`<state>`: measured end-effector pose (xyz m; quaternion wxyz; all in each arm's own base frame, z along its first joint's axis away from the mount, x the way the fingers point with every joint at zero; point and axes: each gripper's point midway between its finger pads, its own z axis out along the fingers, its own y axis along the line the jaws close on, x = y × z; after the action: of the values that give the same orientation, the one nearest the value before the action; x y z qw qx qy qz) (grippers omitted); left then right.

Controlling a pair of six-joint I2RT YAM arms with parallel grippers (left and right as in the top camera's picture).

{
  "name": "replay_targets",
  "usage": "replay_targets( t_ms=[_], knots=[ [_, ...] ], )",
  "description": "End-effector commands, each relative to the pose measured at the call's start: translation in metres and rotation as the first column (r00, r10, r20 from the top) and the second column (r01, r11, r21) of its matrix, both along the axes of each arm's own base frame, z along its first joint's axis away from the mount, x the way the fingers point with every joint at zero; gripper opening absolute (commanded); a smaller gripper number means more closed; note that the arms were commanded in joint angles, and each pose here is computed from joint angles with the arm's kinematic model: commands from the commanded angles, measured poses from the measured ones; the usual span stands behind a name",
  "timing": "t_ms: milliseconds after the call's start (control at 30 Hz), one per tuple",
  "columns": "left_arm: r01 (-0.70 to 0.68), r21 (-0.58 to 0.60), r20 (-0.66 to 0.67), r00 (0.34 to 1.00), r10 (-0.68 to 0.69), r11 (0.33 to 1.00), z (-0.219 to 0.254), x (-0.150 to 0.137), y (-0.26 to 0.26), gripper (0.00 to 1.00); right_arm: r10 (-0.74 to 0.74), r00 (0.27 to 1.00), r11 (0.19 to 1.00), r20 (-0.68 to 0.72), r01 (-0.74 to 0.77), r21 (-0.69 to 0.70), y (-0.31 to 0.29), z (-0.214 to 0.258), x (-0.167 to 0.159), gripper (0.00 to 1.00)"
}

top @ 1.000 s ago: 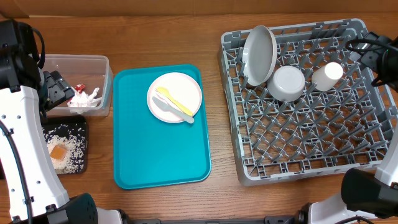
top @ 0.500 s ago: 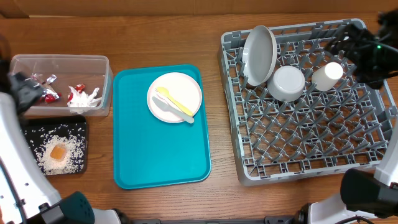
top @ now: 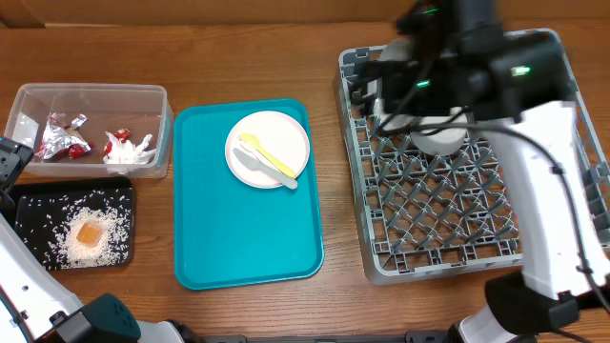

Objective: Sort waste into correct bins and load items into the dishwasher rack
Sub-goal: 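Reach the right gripper to the pink plate and grasp the grey knife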

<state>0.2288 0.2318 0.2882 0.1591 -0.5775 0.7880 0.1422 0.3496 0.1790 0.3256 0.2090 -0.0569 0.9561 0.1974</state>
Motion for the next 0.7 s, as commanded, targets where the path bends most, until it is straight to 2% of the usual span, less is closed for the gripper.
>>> replay_targets(
  t_ms=[0,333,667],
  knots=[
    [-0.009,-0.002,0.017,1.000,0.010,1.000,0.003,0.000,-0.002,1.00,-0.007,1.000,0.995,-0.016,0.005,-0.098,0.023,-0.025,0.007,1.00],
    [-0.009,-0.002,0.017,1.000,0.010,1.000,0.003,0.000,-0.002,1.00,0.221,0.963,0.947,-0.156,-0.250,-0.201,0.110,-0.120,0.004,0.99],
    [-0.009,-0.002,0.017,1.000,0.010,1.000,0.003,0.000,-0.002,0.99,0.291,0.923,0.897,-0.250,-0.355,-0.265,0.155,-0.206,0.004,0.84]
  ],
)
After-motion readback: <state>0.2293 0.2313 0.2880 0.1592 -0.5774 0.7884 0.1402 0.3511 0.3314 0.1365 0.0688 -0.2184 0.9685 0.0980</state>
